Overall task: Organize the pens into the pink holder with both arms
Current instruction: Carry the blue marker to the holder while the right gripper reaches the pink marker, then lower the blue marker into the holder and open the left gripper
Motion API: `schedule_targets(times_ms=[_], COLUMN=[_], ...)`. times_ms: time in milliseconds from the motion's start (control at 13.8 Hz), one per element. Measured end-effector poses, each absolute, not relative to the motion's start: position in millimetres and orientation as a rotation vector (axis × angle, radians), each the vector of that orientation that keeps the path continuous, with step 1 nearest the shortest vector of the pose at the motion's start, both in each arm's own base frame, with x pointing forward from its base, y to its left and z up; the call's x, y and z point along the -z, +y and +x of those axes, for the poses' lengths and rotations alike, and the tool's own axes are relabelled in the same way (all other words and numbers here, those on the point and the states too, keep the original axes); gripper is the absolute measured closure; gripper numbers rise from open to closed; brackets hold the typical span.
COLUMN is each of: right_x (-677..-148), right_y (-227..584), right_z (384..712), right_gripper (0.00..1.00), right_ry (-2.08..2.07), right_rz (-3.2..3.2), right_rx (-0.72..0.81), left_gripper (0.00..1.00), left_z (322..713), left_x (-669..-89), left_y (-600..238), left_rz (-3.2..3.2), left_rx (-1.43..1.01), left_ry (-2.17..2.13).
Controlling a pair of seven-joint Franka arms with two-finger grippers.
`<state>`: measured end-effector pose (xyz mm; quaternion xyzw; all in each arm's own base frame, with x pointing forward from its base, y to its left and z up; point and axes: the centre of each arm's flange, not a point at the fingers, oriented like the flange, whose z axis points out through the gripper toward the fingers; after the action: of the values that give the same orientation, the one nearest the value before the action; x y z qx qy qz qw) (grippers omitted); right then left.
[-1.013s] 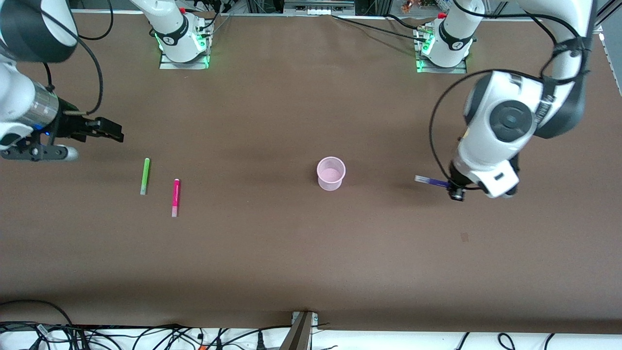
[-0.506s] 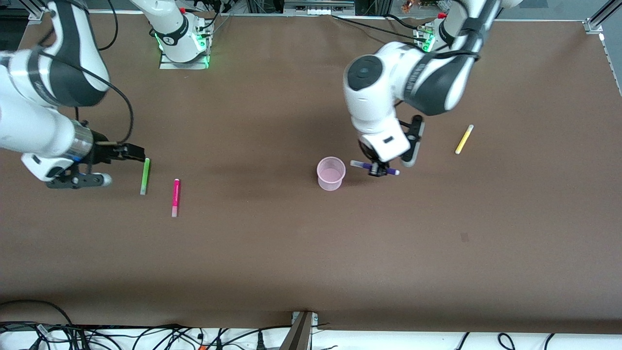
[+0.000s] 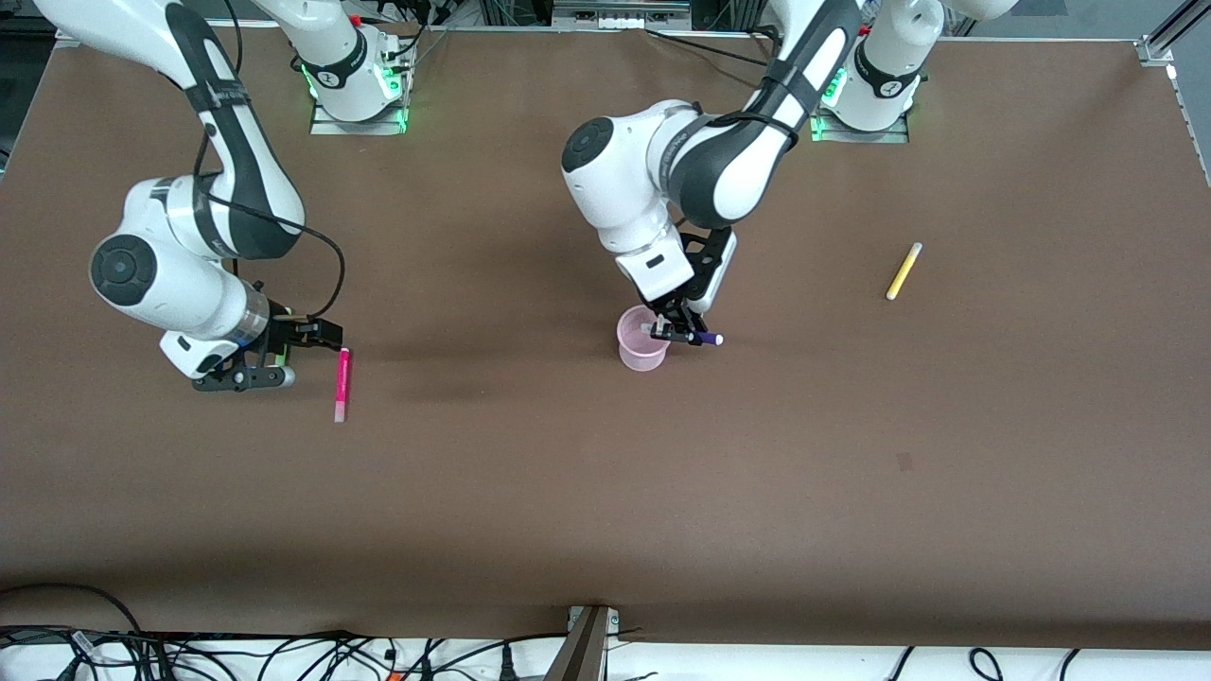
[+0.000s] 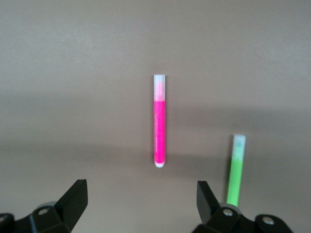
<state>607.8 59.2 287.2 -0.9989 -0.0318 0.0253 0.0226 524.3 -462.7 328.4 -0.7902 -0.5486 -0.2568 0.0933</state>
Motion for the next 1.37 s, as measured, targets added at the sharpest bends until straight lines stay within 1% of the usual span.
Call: schedule_targets(times_ms=[145, 362, 434, 506, 868, 940, 1085, 1157, 1230, 1302, 1374], right_x=[-261, -229, -221, -214, -200, -196, -188, -185, -181, -180, -179], right_y=[59, 57, 57, 57, 52, 49, 43, 41, 41, 41, 41], right_z=[605, 588, 583, 580, 578, 578, 578, 578, 578, 577, 577], right_gripper=[0.01, 0.03, 0.07, 0.07, 0.13, 0.16, 0.18, 0.23, 0.24, 0.31, 0.32], right_ry=[-0.094, -0.089, -0.087, -0.086, -0.072, -0.063, -0.048, -0.044, -0.042, -0.042, -0.042], right_rz=[-3.091, -3.090, -3.090, -3.090, -3.090, -3.090, -3.092, -3.091, -3.091, -3.091, -3.091], right_rx=[-0.046, -0.008, -0.002, -0.002, -0.013, -0.007, -0.002, -0.004, -0.008, -0.010, -0.012], left_gripper=[0.82, 0.82, 0.82, 0.82, 0.82, 0.82, 0.82, 0.82, 0.82, 0.82, 0.82], left_z=[522, 517, 515, 513, 493, 492, 492, 492, 490, 489, 489], left_x=[-321, -308, -305, -302, -289, -286, -284, -283, -282, -280, -278], left_y=[-464, -469, -471, -474, -491, -492, -491, -491, -491, -492, -493], left_rz=[-2.321, -2.308, -2.306, -2.305, -2.306, -2.306, -2.300, -2.292, -2.290, -2.289, -2.290], left_rx=[0.809, 0.841, 0.841, 0.843, 0.852, 0.859, 0.871, 0.872, 0.872, 0.877, 0.896], left_ry=[-1.587, -1.563, -1.561, -1.561, -1.526, -1.515, -1.502, -1.499, -1.494, -1.486, -1.470])
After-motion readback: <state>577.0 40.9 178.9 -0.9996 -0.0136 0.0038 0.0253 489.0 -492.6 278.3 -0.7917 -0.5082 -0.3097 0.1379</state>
